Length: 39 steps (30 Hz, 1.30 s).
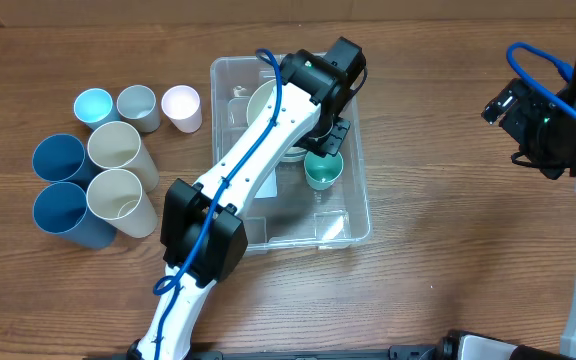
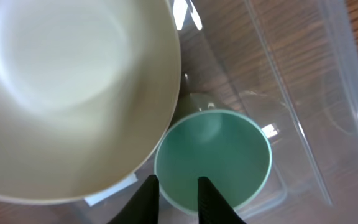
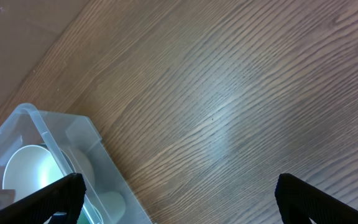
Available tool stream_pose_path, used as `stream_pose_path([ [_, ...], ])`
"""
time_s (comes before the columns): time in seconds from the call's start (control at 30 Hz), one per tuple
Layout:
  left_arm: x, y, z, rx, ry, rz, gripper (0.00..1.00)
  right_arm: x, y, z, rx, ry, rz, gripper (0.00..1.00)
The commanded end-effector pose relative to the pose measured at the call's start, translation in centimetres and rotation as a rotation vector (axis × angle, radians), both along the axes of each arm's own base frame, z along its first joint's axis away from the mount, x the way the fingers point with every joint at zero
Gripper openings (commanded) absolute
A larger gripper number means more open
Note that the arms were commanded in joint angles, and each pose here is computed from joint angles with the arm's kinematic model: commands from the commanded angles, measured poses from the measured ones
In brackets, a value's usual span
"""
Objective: Pack container
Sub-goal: 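Carry the mint cup into the bin and release it, then grasp the light blue cup with the left gripper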
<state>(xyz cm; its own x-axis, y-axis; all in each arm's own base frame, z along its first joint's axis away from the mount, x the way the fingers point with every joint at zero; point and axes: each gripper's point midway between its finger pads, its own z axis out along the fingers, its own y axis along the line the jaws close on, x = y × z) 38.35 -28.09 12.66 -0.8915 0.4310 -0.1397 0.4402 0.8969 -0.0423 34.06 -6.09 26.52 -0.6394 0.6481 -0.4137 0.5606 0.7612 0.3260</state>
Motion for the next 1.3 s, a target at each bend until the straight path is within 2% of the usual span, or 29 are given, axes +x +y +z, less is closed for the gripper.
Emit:
stream_pose_path([
  [0.0, 1.4, 3.0, 10.6, -0.090, -0.218, 0.085, 0.30, 0.2, -0.2, 0.4, -0.003, -0.013, -0.007, 1.00],
  [0.13, 3.2, 11.8, 19.3, -0.109, -0.435, 0.286, 0.50, 0.2, -0.2, 0.4, -0.003, -0.013, -0.007, 1.00],
  [0.23, 4.0, 20.5, 21.0, -0.107, -0.460, 0.520, 0.53, 0.2, -0.2, 0.4, -0.003, -0.013, -0.007, 1.00],
  [0.37, 3.7, 32.1, 18.2, -0.097, -0.327, 0.813, 0.49, 0.2, -0.2, 0.4, -0.003, -0.013, -0.007, 1.00],
  [0.5, 2.7, 39.5, 15.0, -0.052, -0.226, 0.999, 0.50, 0.2, -0.2, 0.4, -0.003, -0.013, -0.007, 1.00],
  [0.6, 2.5, 43.0, 11.9, -0.068, -0.135, 1.076, 0.52, 0.2, -0.2, 0.4, -0.003, -0.013, -0.007, 1.00],
  [0.73, 3.5, 45.6, 7.5, -0.110, -0.048, 1.116, 0.54, 0.2, -0.2, 0.4, -0.003, -0.013, -0.007, 1.00],
  [0.9, 7.0, 46.9, 2.4, -0.129, -0.041, 1.095, 0.58, 0.2, -0.2, 0.4, -0.003, -0.013, -0.007, 1.00],
  [1.17, 11.2, 45.9, -1.2, -0.133, -0.093, 1.009, 0.65, 0.2, -0.2, 0.4, -0.003, -0.013, -0.007, 1.00],
  [1.27, 11.9, 45.4, -1.9, -0.132, -0.098, 0.986, 0.66, 0.2, -0.2, 0.4, -0.003, -0.013, -0.007, 1.00],
])
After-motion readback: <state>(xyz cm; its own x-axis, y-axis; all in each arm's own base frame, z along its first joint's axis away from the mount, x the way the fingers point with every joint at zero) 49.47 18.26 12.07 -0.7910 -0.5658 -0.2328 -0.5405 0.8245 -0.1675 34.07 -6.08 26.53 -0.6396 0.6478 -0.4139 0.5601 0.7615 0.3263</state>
